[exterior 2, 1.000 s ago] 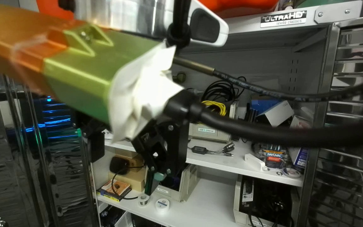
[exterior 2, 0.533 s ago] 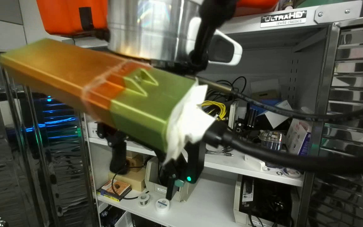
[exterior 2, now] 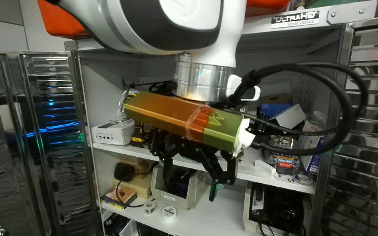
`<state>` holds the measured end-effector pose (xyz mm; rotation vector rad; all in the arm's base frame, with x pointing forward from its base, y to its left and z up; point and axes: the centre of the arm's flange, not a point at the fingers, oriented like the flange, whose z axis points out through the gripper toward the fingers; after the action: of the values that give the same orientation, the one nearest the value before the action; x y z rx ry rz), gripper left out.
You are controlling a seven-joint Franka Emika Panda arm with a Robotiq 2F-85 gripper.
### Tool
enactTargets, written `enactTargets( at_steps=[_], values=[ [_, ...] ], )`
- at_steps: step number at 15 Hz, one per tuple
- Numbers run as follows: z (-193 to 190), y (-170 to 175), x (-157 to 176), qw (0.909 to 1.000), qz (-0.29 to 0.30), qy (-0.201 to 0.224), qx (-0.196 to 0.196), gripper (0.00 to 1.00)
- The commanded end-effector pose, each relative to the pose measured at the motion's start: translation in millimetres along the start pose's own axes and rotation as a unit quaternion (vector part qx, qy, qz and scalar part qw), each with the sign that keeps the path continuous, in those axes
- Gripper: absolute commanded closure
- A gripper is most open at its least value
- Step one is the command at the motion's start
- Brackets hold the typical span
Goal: Put the grey cable inside the tool box
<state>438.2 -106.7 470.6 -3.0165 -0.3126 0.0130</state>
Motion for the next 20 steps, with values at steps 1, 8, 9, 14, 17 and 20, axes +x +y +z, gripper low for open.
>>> enactTargets(
  at_steps=[1, 8, 9, 14, 17, 20],
  values=[
    [-7.1, -2.7, 70.7, 0.9997, 0.005, 0.021, -0.007, 0.0],
    [14.1, -12.3, 158.0, 0.9927, 0.043, 0.113, -0.006, 0.0],
    [18.7, -12.5, 167.6, 0.9912, 0.045, 0.124, -0.008, 0.0],
    [31.2, -27.6, 203.3, 0.9874, 0.036, 0.153, -0.019, 0.0],
    [40.4, -33.3, 190.8, 0.9901, 0.027, 0.137, -0.017, 0.0],
    [36.7, -35.6, 193.3, 0.9899, 0.025, 0.139, -0.015, 0.0]
  ],
)
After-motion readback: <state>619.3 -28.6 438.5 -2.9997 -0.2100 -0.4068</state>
